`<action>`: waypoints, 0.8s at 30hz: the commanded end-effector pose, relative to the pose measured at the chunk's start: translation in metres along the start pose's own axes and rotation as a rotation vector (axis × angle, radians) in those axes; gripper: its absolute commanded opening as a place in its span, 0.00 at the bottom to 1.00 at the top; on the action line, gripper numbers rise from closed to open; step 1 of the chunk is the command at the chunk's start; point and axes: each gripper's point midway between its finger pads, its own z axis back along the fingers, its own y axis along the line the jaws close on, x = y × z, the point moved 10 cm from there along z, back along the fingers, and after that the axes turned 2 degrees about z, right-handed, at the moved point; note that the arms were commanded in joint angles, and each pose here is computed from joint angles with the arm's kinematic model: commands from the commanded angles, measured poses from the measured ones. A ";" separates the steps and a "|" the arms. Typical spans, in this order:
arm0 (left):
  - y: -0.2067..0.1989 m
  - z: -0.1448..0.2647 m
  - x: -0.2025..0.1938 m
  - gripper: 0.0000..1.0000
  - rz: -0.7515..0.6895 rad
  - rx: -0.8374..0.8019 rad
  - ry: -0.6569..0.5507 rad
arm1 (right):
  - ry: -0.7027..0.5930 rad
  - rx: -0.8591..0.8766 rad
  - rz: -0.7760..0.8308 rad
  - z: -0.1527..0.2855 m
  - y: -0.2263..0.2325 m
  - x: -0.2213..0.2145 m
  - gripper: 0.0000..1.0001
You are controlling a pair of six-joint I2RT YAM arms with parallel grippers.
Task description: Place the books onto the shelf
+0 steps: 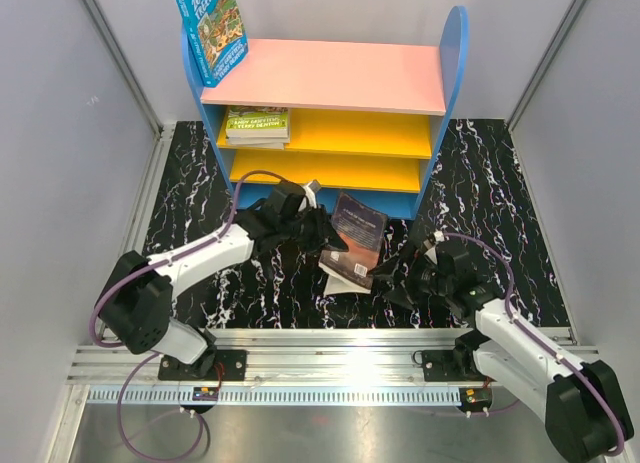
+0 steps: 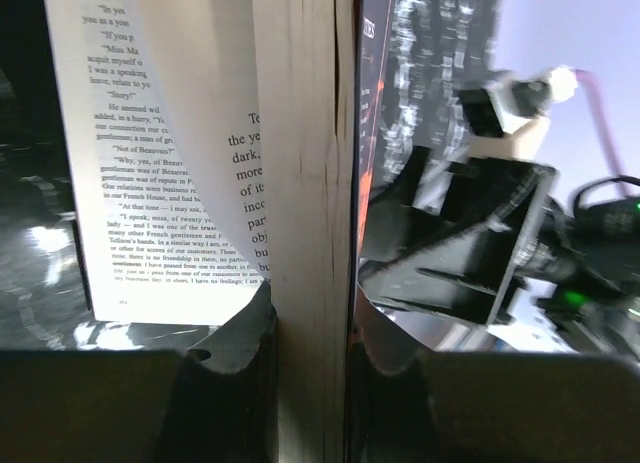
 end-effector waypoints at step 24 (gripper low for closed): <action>-0.061 0.024 -0.019 0.38 -0.198 -0.039 0.087 | 0.003 0.239 0.026 0.016 0.072 0.019 0.00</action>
